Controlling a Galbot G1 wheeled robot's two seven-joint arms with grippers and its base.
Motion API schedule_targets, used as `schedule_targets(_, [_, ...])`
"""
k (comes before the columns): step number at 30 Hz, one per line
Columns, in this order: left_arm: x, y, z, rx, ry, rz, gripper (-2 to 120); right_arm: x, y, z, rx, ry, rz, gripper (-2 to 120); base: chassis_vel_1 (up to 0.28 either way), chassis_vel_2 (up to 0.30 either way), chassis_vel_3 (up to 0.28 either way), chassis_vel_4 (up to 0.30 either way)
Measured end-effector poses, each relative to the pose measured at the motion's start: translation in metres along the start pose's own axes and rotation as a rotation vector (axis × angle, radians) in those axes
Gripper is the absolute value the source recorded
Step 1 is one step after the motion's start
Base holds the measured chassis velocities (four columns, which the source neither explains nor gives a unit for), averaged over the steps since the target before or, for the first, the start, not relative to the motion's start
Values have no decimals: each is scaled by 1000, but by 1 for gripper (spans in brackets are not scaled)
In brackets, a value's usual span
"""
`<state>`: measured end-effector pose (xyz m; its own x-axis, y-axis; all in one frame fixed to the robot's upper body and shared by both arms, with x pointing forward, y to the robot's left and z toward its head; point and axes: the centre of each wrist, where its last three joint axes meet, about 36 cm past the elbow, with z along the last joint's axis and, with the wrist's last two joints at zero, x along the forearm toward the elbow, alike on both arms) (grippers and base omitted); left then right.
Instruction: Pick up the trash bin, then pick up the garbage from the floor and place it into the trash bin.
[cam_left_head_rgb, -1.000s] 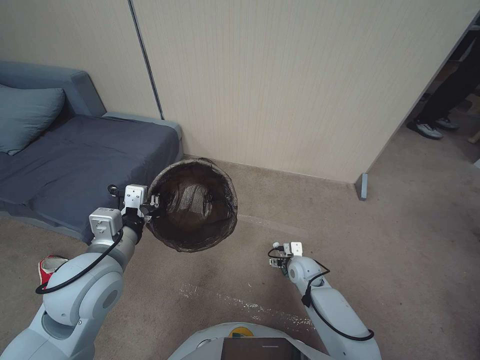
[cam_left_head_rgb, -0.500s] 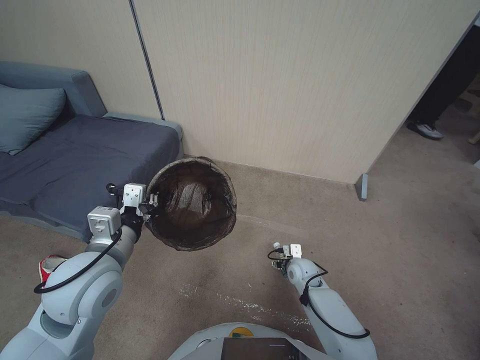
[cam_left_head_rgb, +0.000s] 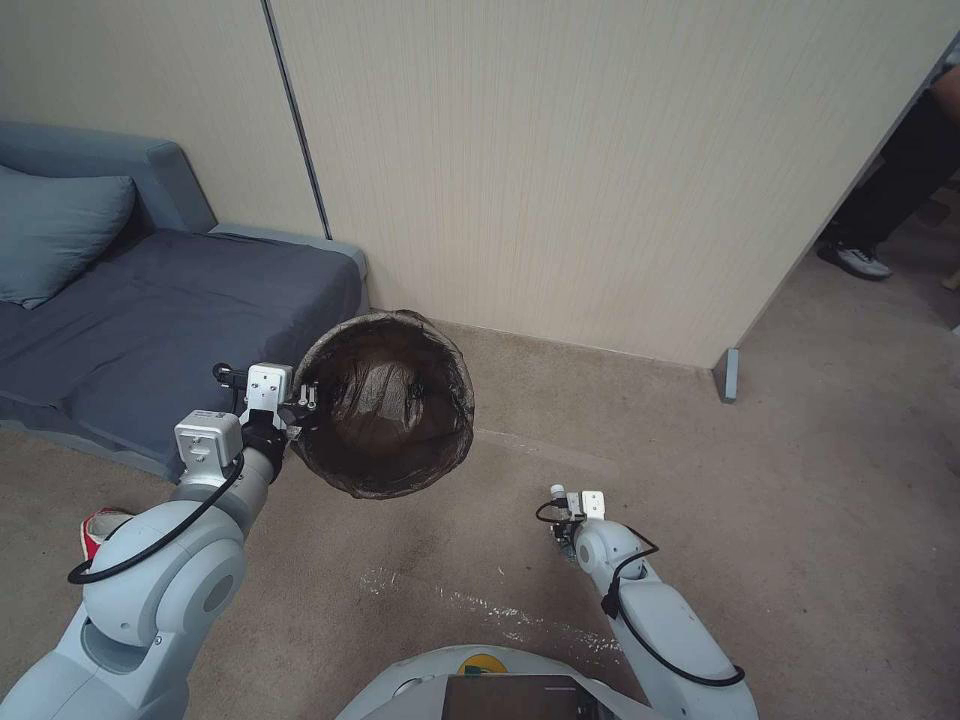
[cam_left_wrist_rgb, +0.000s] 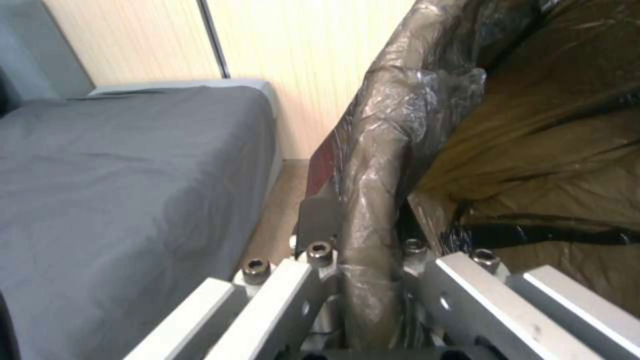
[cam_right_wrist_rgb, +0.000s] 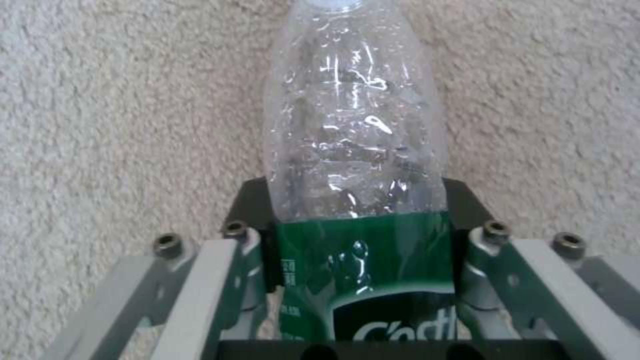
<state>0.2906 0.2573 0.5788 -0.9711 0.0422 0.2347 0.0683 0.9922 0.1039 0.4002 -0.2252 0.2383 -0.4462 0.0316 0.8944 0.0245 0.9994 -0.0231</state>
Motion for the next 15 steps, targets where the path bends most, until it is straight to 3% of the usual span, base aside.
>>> schedule_targets(3, [0, 0, 0, -1, -1, 0, 0, 11, -3, 3, 7, -17, 4, 28, 0, 0, 0, 0])
schedule_targets(15, [0, -1, 0, 0, -2, -4, 0, 79, -39, -9, -15, -159, 6, 28, 0, 0, 0, 0])
